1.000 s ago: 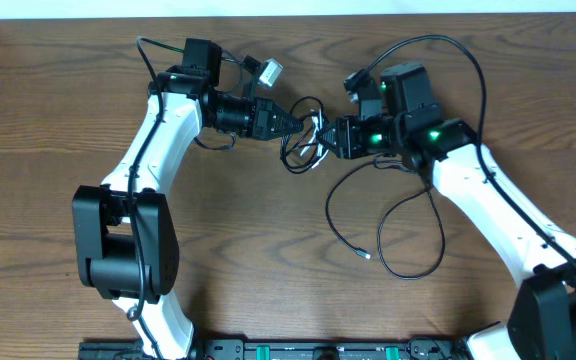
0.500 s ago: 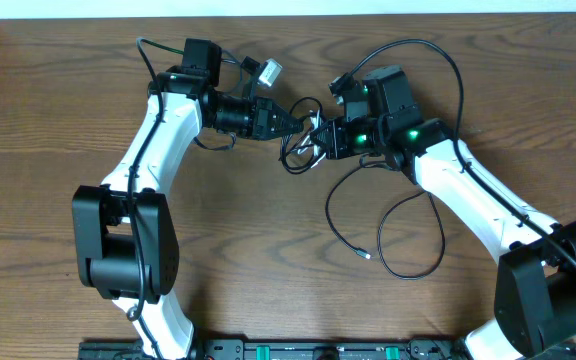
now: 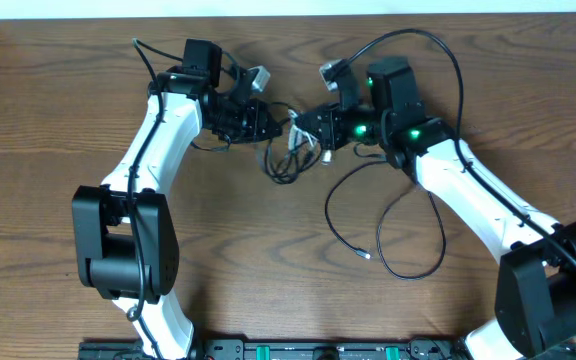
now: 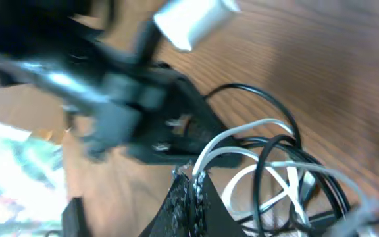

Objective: Untangle cables

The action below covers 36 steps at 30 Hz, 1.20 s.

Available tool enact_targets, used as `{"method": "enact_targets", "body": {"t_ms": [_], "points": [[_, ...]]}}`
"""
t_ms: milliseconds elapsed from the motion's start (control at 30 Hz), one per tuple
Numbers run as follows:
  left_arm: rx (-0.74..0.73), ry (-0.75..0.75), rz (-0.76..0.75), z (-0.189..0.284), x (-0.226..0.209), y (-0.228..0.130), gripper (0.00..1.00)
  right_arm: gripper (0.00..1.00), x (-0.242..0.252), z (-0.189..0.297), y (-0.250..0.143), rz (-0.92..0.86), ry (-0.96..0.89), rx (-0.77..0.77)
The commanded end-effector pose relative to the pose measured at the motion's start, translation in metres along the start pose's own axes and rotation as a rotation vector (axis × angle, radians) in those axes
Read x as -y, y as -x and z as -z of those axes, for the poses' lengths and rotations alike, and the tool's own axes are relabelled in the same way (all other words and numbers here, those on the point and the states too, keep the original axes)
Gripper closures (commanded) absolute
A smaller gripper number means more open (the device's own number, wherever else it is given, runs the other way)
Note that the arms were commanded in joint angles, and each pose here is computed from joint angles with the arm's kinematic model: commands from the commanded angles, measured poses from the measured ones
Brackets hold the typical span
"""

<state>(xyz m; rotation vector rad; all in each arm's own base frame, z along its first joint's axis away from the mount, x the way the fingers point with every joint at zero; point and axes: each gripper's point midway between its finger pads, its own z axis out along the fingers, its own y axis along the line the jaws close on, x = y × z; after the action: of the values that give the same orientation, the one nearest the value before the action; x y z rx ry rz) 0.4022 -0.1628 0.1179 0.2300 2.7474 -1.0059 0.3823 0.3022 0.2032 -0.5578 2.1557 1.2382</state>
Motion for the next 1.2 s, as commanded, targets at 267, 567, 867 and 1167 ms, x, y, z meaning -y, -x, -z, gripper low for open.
{"method": "enact_targets", "body": {"t_ms": [267,567,867,1167], "points": [[-0.004,0.239,0.112,-0.004,-0.046,-0.006,0.93,0.99,-0.073,0.064,0.045,0.243,0.124,0.143],[0.018,0.391,0.161,0.004,-0.071,-0.006,0.92,0.99,-0.056,0.066,0.038,0.234,0.054,0.114],[0.029,0.467,0.202,0.009,-0.083,-0.008,0.92,0.99,-0.002,0.069,0.026,0.125,-0.228,0.083],[0.035,0.500,0.208,0.012,-0.088,-0.008,0.92,0.99,-0.041,0.103,0.053,0.262,-0.209,0.199]]}}
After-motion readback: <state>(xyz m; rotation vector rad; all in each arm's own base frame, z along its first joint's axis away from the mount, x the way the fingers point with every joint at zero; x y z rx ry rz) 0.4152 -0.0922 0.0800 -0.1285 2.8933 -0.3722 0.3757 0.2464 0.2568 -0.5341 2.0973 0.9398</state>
